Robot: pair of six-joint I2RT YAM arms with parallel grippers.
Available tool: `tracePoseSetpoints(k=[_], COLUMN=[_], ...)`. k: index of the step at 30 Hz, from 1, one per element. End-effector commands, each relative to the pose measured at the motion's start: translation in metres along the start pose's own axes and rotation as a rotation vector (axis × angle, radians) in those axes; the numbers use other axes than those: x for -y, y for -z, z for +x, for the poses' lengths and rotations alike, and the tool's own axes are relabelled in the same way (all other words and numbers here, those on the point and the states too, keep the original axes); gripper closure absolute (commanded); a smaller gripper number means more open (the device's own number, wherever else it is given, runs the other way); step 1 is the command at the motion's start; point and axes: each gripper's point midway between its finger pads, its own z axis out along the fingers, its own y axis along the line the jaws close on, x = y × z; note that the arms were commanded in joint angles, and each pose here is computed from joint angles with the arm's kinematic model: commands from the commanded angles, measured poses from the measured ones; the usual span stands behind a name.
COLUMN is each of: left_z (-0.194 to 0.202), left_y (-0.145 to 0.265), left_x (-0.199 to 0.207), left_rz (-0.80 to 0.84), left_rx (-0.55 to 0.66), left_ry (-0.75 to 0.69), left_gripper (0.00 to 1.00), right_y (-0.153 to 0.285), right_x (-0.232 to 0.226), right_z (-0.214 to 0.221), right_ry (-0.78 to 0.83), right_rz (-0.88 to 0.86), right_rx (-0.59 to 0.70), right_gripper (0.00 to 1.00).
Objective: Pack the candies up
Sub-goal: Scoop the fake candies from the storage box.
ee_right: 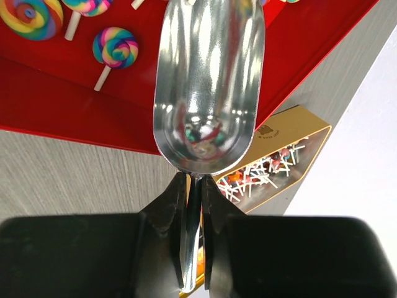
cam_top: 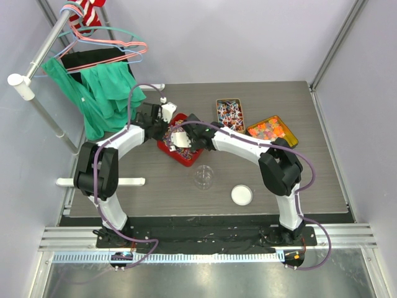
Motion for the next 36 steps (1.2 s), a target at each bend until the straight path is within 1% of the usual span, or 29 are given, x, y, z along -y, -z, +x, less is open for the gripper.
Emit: tracePoseSetpoints(k=[1, 6, 7, 12, 18, 24, 34, 35, 36], left_z=[-0.089, -0.083, -0.081, -0.082, -0.082, -0.078, -0.073, -0.072, -0.073], left_y=[0.028, 0.028, 0.028, 0.026, 0.026, 0.033, 0.037, 0.037, 0.037], left_x=[0.002, 0.006, 0.008, 0.01, 0.008, 0.012, 0.019, 0.019, 0.02], left_rz=[0.027, 0.044, 0.047, 0.059, 0.055, 0.067, 0.093, 0.093, 0.097], left_rx=[0.311, 0.3, 0.298, 0.297, 0.281, 0.272, 0.273, 0.272, 0.274], left_ry=[0.018, 0.025, 0.026, 0.052, 0.074, 0.112, 0.12, 0.123, 0.125], left_gripper=[1.0, 1.0, 1.0, 1.0, 1.0, 1.0, 1.0, 1.0, 1.0], right_y=[0.011, 0.012, 0.013, 0.003, -0.006, -0.006, -0.015, -0.015, -0.015], right_x=[-0.041, -0.049, -0.053, -0.059, -0.047, -0.026, -0.026, -0.022, -0.017], right_z=[-0.056, -0.065, -0.07, -0.074, -0.087, -0.103, -0.126, -0.129, -0.127], right_ry=[0.02, -0.012, -0.018, -0.079, -0.206, -0.307, -0.362, -0.377, -0.391], right_rz=[-0.188, -0.241, -0.268, -0.285, -0.242, -0.189, -0.178, -0.168, -0.137], right_rx=[0.204, 0.239, 0.27, 0.259, 0.273, 0.311, 0.345, 0.356, 0.339], right_gripper=[0.99, 0.99, 0.99, 0.99, 0.99, 0.99, 0.99, 0.99, 0.99])
